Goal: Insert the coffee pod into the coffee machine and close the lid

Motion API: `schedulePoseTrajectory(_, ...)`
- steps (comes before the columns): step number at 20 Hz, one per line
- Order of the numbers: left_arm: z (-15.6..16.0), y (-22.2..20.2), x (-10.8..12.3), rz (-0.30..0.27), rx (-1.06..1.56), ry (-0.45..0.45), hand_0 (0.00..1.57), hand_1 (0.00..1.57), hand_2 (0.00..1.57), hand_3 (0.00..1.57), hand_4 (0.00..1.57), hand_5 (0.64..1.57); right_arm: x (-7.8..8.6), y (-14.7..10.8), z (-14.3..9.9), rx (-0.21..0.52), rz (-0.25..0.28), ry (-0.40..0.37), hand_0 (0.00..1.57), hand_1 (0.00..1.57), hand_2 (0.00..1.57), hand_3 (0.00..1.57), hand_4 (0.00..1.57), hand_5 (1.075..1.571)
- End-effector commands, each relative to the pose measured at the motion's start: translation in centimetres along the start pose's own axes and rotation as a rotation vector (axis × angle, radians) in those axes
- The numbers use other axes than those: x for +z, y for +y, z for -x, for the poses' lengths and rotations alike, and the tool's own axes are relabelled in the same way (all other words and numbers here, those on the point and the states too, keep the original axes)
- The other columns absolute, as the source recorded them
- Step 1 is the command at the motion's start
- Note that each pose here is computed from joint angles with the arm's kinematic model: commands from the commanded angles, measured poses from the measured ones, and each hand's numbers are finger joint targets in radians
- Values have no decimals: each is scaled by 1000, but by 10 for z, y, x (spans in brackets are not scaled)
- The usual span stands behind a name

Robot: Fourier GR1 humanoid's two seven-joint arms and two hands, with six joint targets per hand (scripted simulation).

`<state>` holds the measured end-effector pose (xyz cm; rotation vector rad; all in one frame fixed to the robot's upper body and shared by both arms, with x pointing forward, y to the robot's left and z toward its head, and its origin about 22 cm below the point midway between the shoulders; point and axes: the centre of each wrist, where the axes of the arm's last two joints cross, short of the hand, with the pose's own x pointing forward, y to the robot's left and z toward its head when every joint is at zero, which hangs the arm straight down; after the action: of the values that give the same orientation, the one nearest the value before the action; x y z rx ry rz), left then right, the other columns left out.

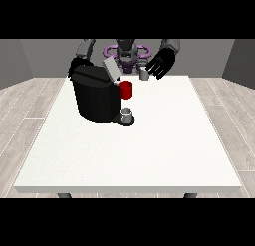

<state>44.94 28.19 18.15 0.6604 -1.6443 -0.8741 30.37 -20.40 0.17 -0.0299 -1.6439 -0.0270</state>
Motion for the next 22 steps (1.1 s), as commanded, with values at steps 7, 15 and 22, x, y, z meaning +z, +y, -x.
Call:
schedulePoseTrajectory(7,-22,25,-13,-45,16,14,1284,1284,1340,1276,519,1571,-16,5,-41,14,-42,-36,0,0,0,0,507,1571)
schedulePoseTrajectory(15,-41,43,-20,-97,-8,-10,1306,1306,1328,1245,487,1571,-7,22,-31,14,-13,-105,0,0,0,0,548,1571)
schedulePoseTrajectory(22,-38,19,-19,-7,-23,-34,1316,1316,1328,1225,510,1571,-4,-9,-10,7,72,-59,0,0,0,0,519,1571)
